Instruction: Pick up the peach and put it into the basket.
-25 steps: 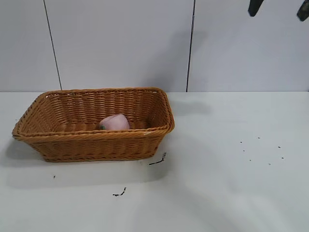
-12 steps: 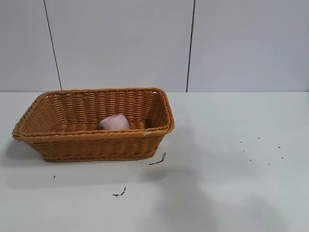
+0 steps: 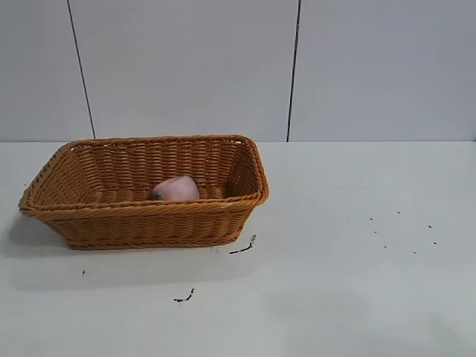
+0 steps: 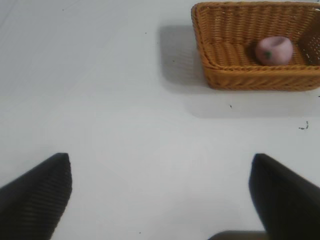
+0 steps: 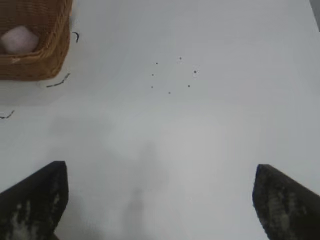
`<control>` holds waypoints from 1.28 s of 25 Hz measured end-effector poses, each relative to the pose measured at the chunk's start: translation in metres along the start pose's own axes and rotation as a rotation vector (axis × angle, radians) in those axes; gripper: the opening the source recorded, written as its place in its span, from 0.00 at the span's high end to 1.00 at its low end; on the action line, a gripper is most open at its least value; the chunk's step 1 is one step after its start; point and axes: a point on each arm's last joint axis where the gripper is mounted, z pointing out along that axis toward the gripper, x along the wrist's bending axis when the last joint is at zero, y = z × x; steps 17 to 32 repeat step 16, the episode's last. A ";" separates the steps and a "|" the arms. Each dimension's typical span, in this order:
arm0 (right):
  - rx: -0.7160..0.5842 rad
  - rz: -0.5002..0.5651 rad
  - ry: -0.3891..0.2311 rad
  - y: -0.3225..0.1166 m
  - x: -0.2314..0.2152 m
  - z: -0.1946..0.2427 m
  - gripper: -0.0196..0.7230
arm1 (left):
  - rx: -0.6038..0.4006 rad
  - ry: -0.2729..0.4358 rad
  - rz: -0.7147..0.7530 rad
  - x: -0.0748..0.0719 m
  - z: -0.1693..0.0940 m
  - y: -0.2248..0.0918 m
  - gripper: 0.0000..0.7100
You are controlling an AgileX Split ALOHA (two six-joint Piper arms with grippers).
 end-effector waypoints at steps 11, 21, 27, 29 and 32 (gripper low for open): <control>-0.021 -0.001 0.000 -0.002 0.000 -0.003 0.04 | 0.000 0.000 0.000 0.000 0.000 0.000 0.02; -0.021 -0.001 0.000 -0.002 0.000 -0.003 0.04 | 0.000 0.000 0.000 0.000 0.000 0.000 0.02; -0.021 -0.001 0.000 -0.002 0.000 -0.003 0.04 | 0.000 0.000 0.000 0.000 0.000 0.000 0.02; -0.021 -0.001 0.000 -0.002 0.000 -0.003 0.04 | 0.000 0.000 0.000 0.000 0.000 0.000 0.02; -0.021 -0.001 0.000 -0.002 0.000 -0.003 0.04 | 0.000 0.000 0.000 0.000 0.000 0.000 0.02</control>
